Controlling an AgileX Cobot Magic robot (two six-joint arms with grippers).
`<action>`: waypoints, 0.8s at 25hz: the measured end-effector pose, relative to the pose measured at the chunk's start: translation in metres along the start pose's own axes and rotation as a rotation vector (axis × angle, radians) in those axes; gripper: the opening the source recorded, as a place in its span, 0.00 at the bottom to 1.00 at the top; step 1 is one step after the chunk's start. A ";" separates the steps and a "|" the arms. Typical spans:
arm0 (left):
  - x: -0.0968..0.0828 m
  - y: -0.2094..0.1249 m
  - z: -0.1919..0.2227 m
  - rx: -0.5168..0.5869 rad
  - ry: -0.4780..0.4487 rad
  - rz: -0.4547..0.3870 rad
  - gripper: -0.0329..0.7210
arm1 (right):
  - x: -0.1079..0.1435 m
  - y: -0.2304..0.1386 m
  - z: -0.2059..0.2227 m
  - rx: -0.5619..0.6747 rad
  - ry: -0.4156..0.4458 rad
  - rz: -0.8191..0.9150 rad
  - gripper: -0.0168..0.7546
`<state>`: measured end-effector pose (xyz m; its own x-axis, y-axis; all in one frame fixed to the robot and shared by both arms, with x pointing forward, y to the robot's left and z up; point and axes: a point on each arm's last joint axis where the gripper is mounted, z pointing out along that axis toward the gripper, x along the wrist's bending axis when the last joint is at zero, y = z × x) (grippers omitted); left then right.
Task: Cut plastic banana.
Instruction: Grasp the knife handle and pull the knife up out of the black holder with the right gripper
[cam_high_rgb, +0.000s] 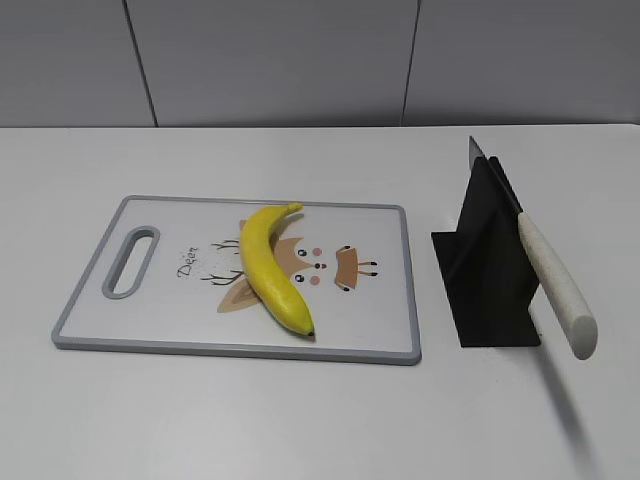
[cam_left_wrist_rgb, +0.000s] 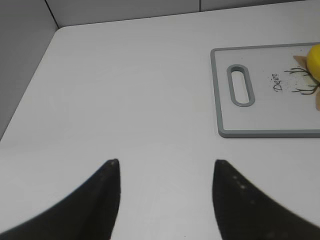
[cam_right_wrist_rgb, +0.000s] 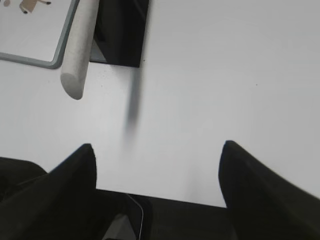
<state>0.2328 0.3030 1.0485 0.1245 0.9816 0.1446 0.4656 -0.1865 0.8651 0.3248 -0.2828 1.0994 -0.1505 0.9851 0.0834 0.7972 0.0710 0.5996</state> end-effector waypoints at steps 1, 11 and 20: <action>0.000 0.000 0.000 0.000 0.000 0.000 0.80 | 0.001 0.003 0.002 0.023 0.007 -0.003 0.78; 0.000 0.000 0.000 0.000 0.000 0.000 0.80 | 0.008 0.046 0.032 0.187 0.058 -0.046 0.78; 0.000 0.000 0.000 0.000 0.000 0.000 0.80 | 0.023 0.084 0.078 0.289 0.101 -0.093 0.78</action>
<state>0.2328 0.3030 1.0485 0.1245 0.9816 0.1446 0.4656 -0.1865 0.8651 0.4343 -0.2416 1.0894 -0.2761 0.9528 0.1262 0.9081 0.2156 0.3590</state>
